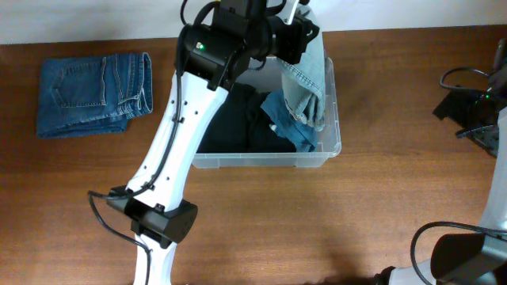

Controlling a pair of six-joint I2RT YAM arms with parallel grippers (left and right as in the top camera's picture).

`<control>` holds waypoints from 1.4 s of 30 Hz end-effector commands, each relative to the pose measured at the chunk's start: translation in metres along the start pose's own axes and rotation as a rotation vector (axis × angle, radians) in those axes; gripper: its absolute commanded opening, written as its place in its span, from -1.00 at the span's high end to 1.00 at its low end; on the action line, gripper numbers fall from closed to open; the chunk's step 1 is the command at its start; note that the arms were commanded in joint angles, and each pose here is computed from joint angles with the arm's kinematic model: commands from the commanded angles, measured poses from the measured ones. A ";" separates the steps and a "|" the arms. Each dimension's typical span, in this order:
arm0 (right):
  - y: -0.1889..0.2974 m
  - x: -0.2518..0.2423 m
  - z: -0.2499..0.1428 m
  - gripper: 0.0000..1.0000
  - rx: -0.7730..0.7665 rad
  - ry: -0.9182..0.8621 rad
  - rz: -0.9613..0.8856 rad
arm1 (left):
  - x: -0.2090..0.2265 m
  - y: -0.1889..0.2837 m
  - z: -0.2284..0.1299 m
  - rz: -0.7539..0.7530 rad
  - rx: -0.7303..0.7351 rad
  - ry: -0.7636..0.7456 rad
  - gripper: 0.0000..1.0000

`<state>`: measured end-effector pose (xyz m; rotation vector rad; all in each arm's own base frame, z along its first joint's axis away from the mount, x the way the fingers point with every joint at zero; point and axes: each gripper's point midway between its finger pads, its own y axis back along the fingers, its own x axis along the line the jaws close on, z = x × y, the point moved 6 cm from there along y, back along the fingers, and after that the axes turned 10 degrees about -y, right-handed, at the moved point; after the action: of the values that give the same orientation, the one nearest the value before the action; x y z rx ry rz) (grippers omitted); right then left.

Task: Pack container
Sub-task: 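Lift the light-blue jeans and swing them over the bin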

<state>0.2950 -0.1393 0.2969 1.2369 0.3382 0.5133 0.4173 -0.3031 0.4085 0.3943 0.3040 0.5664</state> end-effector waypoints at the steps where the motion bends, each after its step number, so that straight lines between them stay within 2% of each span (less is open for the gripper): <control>1: 0.004 -0.003 -0.001 -0.97 -0.011 -0.014 0.004 | -0.018 0.019 0.020 -0.018 -0.075 -0.027 0.98; 10: 0.004 -0.003 -0.001 -0.97 -0.011 -0.014 0.005 | -0.019 0.018 0.016 -0.011 -0.052 0.049 0.99; 14: 0.004 -0.003 -0.001 -0.97 -0.011 -0.014 0.004 | -0.010 0.014 0.002 0.060 0.010 0.077 0.98; 30: 0.004 -0.003 -0.001 -0.97 -0.011 -0.014 0.004 | 0.015 -0.051 -0.086 0.057 0.240 0.169 0.98; 37: 0.004 -0.003 -0.001 -0.97 -0.011 -0.014 0.004 | 0.018 -0.051 -0.086 0.060 0.237 0.170 0.98; 42: 0.004 -0.003 -0.001 -0.97 -0.011 -0.014 0.004 | 0.014 -0.038 -0.060 0.062 0.166 0.142 0.99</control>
<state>0.2950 -0.1393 0.2969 1.2370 0.3379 0.5131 0.4279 -0.3112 0.2902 0.6181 0.5448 0.6267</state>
